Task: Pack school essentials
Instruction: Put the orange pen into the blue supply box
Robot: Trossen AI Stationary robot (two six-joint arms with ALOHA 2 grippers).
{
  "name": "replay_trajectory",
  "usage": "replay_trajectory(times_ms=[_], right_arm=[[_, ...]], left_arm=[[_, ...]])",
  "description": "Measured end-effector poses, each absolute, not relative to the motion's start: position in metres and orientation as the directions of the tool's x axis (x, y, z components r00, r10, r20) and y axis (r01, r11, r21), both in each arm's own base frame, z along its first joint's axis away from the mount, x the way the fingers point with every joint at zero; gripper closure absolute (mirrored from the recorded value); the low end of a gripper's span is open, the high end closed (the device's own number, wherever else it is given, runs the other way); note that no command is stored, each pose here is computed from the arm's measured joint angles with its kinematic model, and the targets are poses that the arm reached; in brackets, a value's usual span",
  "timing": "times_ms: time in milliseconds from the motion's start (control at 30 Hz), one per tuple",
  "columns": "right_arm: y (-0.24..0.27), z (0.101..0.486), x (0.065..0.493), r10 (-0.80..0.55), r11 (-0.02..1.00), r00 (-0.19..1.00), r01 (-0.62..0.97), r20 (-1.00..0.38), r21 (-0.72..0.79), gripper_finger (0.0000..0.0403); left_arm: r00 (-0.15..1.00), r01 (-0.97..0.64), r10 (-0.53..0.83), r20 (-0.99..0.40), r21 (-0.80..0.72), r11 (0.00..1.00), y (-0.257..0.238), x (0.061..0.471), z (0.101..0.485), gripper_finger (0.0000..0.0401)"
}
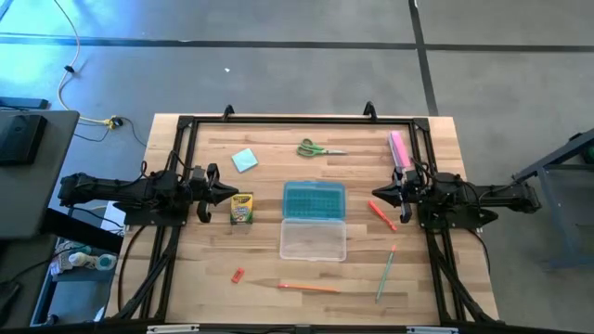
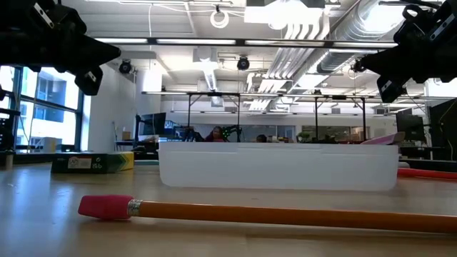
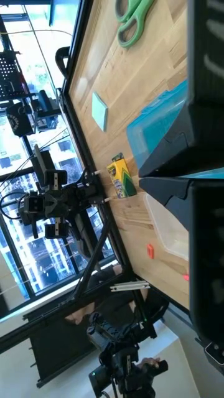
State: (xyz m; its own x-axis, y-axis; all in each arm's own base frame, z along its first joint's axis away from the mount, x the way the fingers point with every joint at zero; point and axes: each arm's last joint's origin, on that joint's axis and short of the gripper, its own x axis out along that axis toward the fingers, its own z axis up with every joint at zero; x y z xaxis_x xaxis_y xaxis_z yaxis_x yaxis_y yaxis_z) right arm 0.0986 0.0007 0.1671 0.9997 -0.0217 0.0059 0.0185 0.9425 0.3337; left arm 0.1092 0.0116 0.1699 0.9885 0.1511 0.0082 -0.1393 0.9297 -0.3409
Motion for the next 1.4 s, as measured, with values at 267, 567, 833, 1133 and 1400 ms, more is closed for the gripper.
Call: replay_trajectory(times_ms=[267,567,833,1133,1400], right_arm=[[0.000,0.168,0.099,-0.045,0.916,0.999,0.035,0.014,0.400,0.0402],[-0.004,0.183,0.096,-0.168,0.888,0.979,0.100,0.115,0.448,0.0402],[-0.009,0.232,0.080,-0.350,0.868,0.904,0.216,0.245,0.447,0.0402],[-0.012,0.276,0.061,-0.450,0.759,0.893,0.392,-0.018,0.520,0.0402],[-0.009,0.265,0.078,-0.339,0.565,0.735,0.658,-0.587,0.498,0.0402]], left_arm=[[0.983,-0.167,0.181,0.010,-0.342,0.925,0.013,0.109,0.170,0.0400],[0.980,-0.161,0.190,0.052,-0.345,0.925,0.013,0.109,0.174,0.0400],[0.980,-0.162,0.190,0.051,-0.343,0.925,0.013,0.109,0.174,0.0400],[0.980,-0.162,0.190,0.050,-0.344,0.925,0.013,0.109,0.174,0.0400],[0.981,-0.162,0.190,0.049,-0.344,0.925,0.013,0.109,0.174,0.0400]])
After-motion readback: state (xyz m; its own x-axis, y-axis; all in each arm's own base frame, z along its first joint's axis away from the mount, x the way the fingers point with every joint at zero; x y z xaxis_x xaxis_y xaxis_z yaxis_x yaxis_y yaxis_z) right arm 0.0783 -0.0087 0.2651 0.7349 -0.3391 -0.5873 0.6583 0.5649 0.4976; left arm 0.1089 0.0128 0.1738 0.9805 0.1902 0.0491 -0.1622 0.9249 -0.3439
